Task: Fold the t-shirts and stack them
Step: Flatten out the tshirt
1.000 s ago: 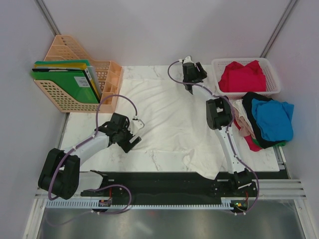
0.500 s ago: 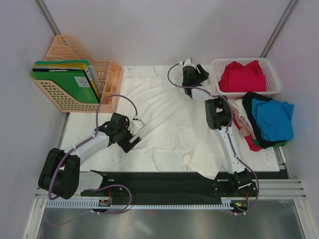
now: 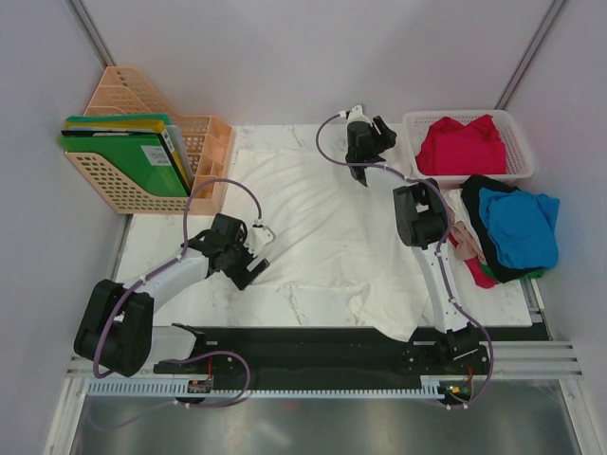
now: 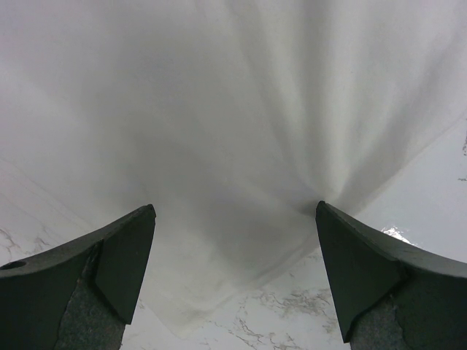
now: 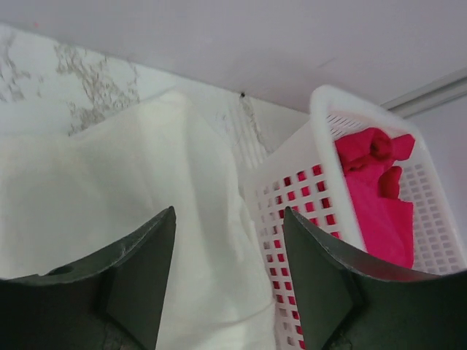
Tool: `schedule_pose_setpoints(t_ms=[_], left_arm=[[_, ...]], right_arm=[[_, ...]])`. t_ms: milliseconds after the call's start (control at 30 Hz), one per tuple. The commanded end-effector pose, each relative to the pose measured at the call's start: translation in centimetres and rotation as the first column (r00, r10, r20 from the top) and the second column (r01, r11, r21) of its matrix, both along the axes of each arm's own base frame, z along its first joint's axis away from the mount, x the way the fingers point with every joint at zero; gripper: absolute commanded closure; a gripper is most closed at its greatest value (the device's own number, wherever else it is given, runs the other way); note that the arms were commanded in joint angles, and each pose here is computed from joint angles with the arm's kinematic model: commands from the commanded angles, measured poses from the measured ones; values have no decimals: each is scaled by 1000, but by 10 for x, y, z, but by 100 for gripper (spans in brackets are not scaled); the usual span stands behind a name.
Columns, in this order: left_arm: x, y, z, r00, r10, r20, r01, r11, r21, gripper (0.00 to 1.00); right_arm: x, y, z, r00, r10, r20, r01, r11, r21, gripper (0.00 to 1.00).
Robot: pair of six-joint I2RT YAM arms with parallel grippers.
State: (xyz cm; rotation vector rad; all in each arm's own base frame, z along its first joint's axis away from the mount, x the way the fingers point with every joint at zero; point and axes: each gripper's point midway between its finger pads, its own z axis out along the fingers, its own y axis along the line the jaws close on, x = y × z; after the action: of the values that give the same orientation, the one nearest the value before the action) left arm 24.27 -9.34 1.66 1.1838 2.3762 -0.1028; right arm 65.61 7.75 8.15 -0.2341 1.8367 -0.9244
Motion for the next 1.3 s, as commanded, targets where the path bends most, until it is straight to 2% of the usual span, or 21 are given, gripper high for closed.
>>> schedule_pose_setpoints(t_ms=[0, 200, 400, 467, 500, 533, 567, 600, 633, 667, 700, 733, 767, 833, 867, 933, 1033, 1133, 1200, 1233, 1267], left_arm=[[-39, 25, -33, 990, 28, -139, -12, 993, 115, 2], [-41, 28, -31, 991, 30, -133, -14, 993, 121, 2], [-39, 27, -29, 992, 33, -120, -19, 993, 118, 2], [-37, 27, -27, 993, 35, -113, -21, 993, 115, 2], [-35, 26, -26, 994, 33, -106, -21, 993, 113, 2], [-34, 25, -24, 994, 35, -101, -24, 994, 108, 2], [-33, 24, -22, 995, 32, -91, -22, 995, 101, 2], [-31, 23, -21, 996, 29, -83, -21, 995, 95, 2], [-31, 22, -21, 996, 25, -80, -18, 996, 87, 2], [-31, 20, -20, 996, 23, -81, -16, 997, 81, 2], [-31, 20, -20, 996, 20, -82, -14, 997, 79, 2], [-31, 19, -20, 996, 18, -84, -11, 997, 78, 2], [-31, 19, -21, 996, 18, -86, -12, 997, 76, 2], [-31, 18, -21, 996, 16, -86, -10, 997, 70, 2], [-31, 17, -20, 997, 14, -82, -9, 998, 66, 2], [-30, 15, -18, 997, 8, -73, -3, 998, 55, 2], [-28, 13, -14, 998, 4, -61, -2, 999, 44, 2], [-27, 12, -11, 999, 2, -50, 0, 999, 38, 2], [-28, 12, -11, 999, -2, -50, 3, 999, 34, 2], [-29, 12, -11, 999, 0, -50, 2, 999, 34, 2], [-30, 12, -10, 999, -1, -48, 2, 999, 32, 2]], right_arm=[[-2, 23, 136, 961, 18, 275, -47, 994, 101, 32], [-36, 35, 241, 903, 14, 430, -115, 971, 211, 31], [-65, 37, 281, 890, 27, 455, -163, 951, 264, 29], [-72, 36, 275, 910, 26, 414, -156, 946, 283, 28], [-79, 34, 260, 942, 44, 333, -140, 953, 269, 26], [-93, 29, 272, 947, 64, 314, -155, 949, 276, 23], [-106, 30, 241, 976, 109, 190, -160, 947, 279, 18], [-128, 24, 261, 972, 132, 196, -187, 935, 302, 16], [-140, 19, 256, 974, 166, 156, -209, 925, 319, 13], [-160, 18, 226, 977, 206, 52, -211, 915, 343, 8], [-184, 12, 247, 964, 258, 63, -263, 893, 364, 5], [-197, 1, 242, 961, 275, 19, -262, 888, 379, 2], [-221, -6, 219, 950, 295, -100, -233, 886, 401, 2], [-256, -34, 222, 939, 307, -155, -219, 882, 417, 2], [-276, -46, 200, 928, 286, -239, -170, 896, 410, 2], [-308, -71, 208, 940, 251, -233, -155, 919, 364, 4], [-344, -96, 193, 941, 188, -281, -101, 949, 298, 12], [-366, -95, 159, 902, 217, -374, -95, 944, 316, 20], [-381, -90, 131, 854, 249, -457, -88, 934, 346, 32], [-385, -81, 121, 825, 299, -480, -108, 916, 386, 42], [-392, -79, 109, 802, 308, -511, -97, 913, 397, 74]])
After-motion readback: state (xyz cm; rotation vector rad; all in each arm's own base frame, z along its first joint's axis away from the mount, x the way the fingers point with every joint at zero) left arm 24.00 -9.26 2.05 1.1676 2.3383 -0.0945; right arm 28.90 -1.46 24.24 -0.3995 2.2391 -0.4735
